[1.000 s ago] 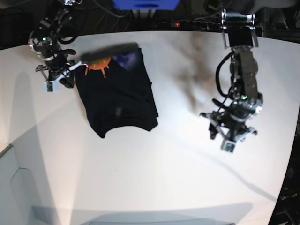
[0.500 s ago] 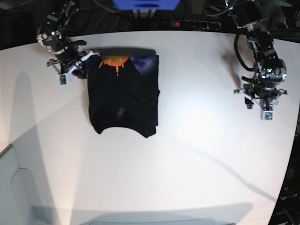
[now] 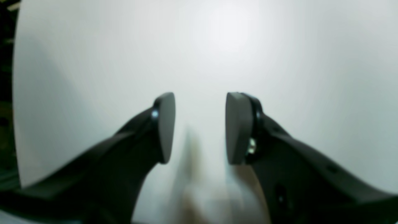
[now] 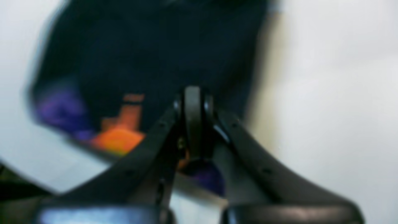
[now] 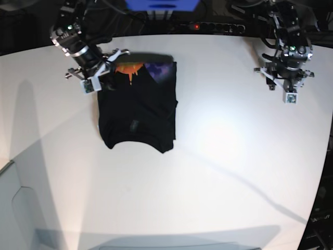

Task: Fold the T-shirt properly

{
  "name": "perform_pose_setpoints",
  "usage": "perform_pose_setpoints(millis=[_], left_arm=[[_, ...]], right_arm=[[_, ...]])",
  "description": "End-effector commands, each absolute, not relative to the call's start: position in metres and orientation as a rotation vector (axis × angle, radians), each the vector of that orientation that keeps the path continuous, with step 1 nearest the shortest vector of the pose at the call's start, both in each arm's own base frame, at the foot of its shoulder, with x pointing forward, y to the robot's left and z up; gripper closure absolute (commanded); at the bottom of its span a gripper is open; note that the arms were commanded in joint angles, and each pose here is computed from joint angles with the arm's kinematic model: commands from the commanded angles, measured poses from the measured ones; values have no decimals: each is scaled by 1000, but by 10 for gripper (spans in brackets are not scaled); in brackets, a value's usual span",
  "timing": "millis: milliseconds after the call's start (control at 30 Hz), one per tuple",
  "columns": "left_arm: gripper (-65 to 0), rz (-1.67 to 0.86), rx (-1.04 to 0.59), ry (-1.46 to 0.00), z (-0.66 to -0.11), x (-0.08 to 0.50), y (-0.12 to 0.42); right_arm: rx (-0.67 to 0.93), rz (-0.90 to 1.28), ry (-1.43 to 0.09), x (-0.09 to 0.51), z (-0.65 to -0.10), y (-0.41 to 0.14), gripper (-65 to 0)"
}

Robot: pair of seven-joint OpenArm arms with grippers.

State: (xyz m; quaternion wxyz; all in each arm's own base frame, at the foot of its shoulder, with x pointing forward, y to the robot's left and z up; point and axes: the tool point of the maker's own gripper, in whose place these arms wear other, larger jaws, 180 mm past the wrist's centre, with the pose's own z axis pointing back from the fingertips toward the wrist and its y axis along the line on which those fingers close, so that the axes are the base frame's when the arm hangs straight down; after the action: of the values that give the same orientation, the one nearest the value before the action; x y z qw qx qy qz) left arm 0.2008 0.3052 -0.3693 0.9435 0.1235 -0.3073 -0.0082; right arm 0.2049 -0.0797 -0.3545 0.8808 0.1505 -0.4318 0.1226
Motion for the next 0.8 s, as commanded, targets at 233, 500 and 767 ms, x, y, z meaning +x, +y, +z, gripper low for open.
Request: perform_pose_setpoints(millis=[233, 500, 767], left_arm=[[-257, 19, 282, -603, -369, 174, 316], [-257, 67, 294, -544, -378, 144, 323], [-226, 217, 146, -528, -385, 99, 314]], right_arm=[[443, 231, -917, 199, -369, -49, 0], [464, 210, -873, 191, -385, -46, 0], [477, 209, -1042, 195, -319, -50, 0]])
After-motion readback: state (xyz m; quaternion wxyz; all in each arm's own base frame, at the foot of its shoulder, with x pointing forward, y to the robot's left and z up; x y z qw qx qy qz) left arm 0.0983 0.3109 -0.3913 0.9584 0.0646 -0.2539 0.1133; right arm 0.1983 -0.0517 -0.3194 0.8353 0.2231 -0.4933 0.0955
